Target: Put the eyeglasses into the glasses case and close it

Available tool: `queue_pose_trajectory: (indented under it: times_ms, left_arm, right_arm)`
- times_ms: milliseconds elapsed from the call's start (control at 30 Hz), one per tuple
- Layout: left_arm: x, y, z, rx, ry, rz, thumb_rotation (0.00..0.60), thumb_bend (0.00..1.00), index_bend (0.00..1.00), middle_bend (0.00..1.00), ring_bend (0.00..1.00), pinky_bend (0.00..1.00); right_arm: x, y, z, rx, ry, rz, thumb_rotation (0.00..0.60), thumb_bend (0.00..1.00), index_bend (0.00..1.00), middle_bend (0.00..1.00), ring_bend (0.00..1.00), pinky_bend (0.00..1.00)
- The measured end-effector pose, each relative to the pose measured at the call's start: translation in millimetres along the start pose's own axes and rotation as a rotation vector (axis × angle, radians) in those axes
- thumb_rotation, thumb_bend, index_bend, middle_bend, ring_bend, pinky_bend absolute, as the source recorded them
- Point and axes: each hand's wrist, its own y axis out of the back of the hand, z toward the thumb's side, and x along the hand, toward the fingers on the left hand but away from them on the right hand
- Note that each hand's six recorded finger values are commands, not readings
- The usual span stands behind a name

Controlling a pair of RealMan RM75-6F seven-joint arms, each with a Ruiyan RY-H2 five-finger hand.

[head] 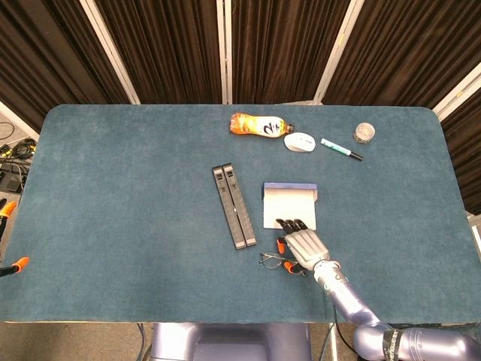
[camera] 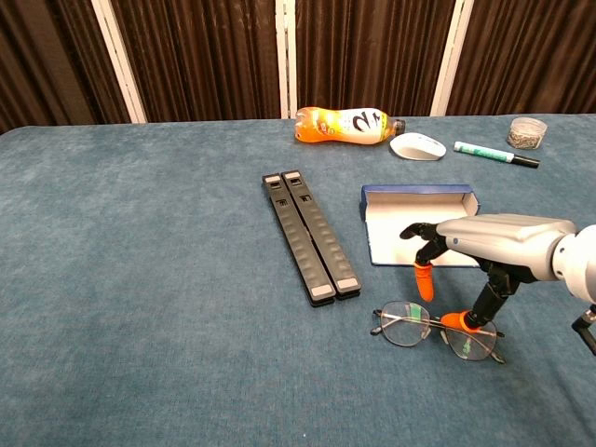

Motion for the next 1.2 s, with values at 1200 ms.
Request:
queue_pose_trajectory:
  times_ms: [1200]
  left_arm:
    - [0.9,-1.0,0.2,0.002,0.003,-0.004,0.6,0.0,0.0,0.0,0.0,0.0]
  right_arm:
    - [-5.4,-14.0,6.3,-0.009,-0.024,0.044,0.6,0.29,0.56,0.0,0.0,0.0]
